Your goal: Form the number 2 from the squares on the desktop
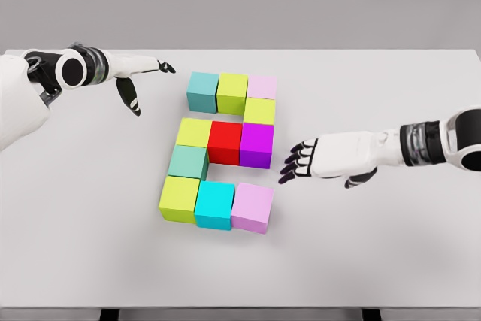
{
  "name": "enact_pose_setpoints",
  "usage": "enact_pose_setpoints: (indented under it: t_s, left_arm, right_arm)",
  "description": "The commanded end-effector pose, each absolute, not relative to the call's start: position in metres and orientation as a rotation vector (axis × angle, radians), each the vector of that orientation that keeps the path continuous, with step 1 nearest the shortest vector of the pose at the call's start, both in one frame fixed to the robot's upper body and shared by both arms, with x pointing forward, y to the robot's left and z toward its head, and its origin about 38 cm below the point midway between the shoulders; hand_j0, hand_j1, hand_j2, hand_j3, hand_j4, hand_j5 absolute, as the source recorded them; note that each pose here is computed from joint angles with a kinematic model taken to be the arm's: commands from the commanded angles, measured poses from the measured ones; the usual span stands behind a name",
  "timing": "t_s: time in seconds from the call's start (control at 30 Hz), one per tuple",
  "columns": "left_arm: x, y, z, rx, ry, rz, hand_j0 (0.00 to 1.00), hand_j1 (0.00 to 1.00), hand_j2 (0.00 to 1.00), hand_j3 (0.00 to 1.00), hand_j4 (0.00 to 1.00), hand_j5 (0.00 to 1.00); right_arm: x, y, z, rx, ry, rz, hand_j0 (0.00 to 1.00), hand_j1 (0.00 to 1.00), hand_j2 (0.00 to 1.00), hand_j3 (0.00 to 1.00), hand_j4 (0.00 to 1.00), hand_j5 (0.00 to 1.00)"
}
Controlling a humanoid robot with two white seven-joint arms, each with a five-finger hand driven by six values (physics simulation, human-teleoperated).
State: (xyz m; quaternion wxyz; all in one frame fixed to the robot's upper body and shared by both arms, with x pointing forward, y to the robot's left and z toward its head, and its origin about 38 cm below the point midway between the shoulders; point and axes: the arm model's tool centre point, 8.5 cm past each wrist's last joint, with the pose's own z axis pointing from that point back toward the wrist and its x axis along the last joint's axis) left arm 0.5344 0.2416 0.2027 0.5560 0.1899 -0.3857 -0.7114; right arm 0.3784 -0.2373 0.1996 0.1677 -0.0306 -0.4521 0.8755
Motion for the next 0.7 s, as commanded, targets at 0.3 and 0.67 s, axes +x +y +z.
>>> enact_pose_setpoints:
  t_s: [0.3,0.67]
  left_arm:
    - [0.535,0.242,0.202,0.449,-0.909,-1.677,1.0,1.0,1.0,1.0,1.0,1.0]
    - [0.54,0.26,0.197,0.467,-0.869,-1.636,1.0,1.0,1.0,1.0,1.0,1.0]
  right_arm:
    - [0.399,-0.283,0.225,-0.215,-1.269,2.364,1.0,1.0,1.0,1.0,1.0,1.0]
    - [0.416,-0.318,0.242,-0.196,-1.341,2.145,1.0,1.0,1.0,1.0,1.0,1.0]
